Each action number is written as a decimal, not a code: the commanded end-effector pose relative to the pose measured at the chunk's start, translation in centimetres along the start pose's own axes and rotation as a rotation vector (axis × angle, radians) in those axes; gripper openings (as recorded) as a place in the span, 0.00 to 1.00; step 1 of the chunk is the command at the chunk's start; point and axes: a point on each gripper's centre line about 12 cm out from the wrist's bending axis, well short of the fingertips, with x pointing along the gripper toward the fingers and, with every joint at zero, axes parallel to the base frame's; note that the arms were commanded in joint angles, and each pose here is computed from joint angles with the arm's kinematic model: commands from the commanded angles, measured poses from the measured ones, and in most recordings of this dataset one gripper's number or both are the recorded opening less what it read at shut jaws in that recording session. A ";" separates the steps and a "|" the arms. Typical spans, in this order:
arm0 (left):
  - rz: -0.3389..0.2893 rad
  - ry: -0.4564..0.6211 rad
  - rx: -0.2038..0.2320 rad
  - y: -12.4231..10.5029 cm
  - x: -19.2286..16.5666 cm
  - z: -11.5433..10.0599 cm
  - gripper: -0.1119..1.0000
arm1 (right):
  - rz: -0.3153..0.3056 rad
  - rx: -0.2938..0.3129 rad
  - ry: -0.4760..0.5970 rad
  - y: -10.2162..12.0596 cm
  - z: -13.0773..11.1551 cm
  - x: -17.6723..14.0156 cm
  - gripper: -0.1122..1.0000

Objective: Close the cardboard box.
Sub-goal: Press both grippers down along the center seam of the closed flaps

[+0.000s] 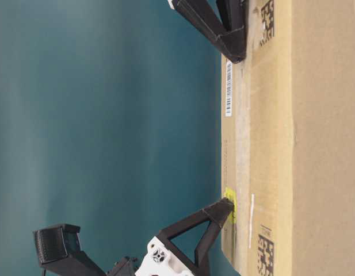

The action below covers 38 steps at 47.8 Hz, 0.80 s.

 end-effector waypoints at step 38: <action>-0.086 -0.353 0.039 -1.9 -3.5 0.4 0.10 | -0.026 0.013 -0.011 -0.8 0.7 0.2 0.10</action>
